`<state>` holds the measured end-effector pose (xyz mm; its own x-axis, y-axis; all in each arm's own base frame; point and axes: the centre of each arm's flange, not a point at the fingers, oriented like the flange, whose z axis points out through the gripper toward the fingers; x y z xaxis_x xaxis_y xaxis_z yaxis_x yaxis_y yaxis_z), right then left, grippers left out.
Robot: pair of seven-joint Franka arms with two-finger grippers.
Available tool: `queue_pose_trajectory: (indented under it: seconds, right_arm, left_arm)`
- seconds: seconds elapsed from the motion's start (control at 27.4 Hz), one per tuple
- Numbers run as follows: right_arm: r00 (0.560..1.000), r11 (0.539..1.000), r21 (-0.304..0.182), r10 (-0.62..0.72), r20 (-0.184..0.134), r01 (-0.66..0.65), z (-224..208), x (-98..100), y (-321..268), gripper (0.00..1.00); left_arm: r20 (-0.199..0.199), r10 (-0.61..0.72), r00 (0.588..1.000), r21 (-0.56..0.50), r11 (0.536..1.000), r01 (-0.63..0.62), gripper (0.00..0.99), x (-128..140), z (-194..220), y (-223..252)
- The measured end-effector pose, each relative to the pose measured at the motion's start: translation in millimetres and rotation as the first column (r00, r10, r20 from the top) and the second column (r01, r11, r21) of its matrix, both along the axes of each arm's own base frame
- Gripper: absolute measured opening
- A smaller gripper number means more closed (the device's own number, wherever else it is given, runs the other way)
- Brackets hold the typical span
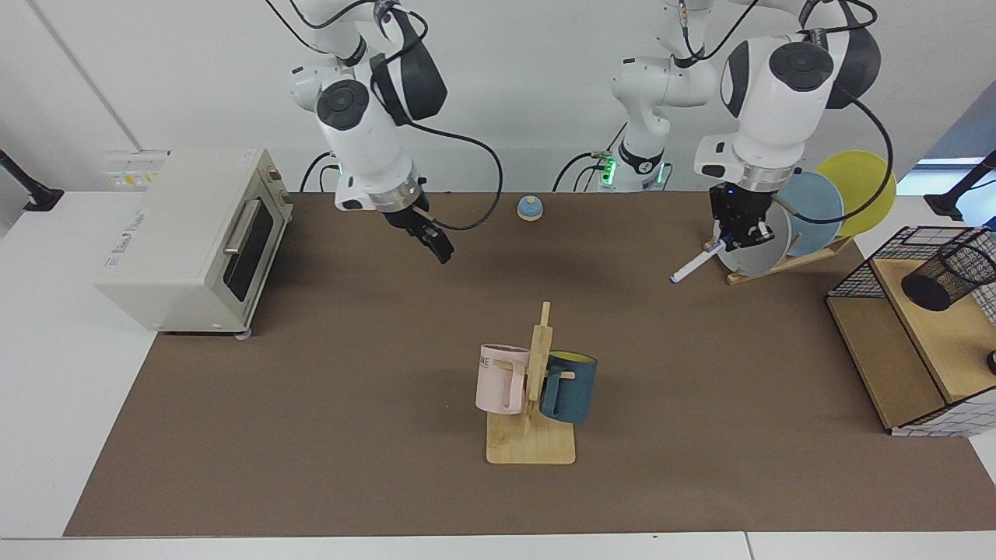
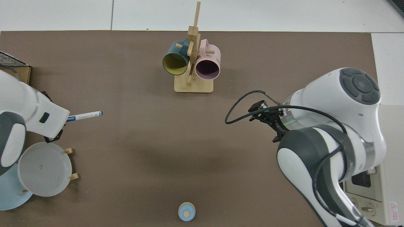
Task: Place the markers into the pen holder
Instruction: 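Carry the marker away with the left gripper while the right gripper retracts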
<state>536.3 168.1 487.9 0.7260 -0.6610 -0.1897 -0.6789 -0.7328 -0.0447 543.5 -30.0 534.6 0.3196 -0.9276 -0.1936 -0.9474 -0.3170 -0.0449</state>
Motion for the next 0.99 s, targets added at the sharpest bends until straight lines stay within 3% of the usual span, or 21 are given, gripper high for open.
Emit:
queue_pose_trajectory:
  seconds: [0.18, 0.37, 0.62, 0.84, 0.99]
  right_arm:
    - [0.978, 0.977, -0.089, 0.198, 0.062, -0.193, 14.8, 5.1, -43.3, 1.00]
    - [0.896, 0.891, -0.181, 0.436, 0.089, -0.416, 31.9, 9.4, -76.5, 1.00]
    - [0.770, 0.777, -0.222, 0.623, 0.137, -0.589, 66.8, 20.7, -130.9, 1.00]
    - [0.746, 0.759, -0.247, 0.646, 0.163, -0.603, 88.7, 25.1, -149.2, 1.00]
    - [0.746, 0.755, -0.234, 0.650, 0.145, -0.613, 98.3, 21.9, -146.4, 1.00]
  left_arm:
    - [-0.003, 0.012, 1.000, 0.088, 0.996, -0.012, 0.163, 2.7, 5.7, 63.3]
    - [-0.006, -0.054, 0.999, 0.197, 0.979, 0.054, 0.163, 14.5, 32.9, 131.1]
    - [-0.032, -0.131, 0.991, 0.366, 0.921, 0.134, 0.163, 35.8, 72.5, 175.0]
    - [-0.073, -0.153, 0.985, 0.508, 0.844, 0.169, 0.163, 40.0, 90.3, 197.8]
    - [-0.071, -0.168, 0.983, 0.575, 0.798, 0.178, 0.163, 41.0, 100.1, 217.9]
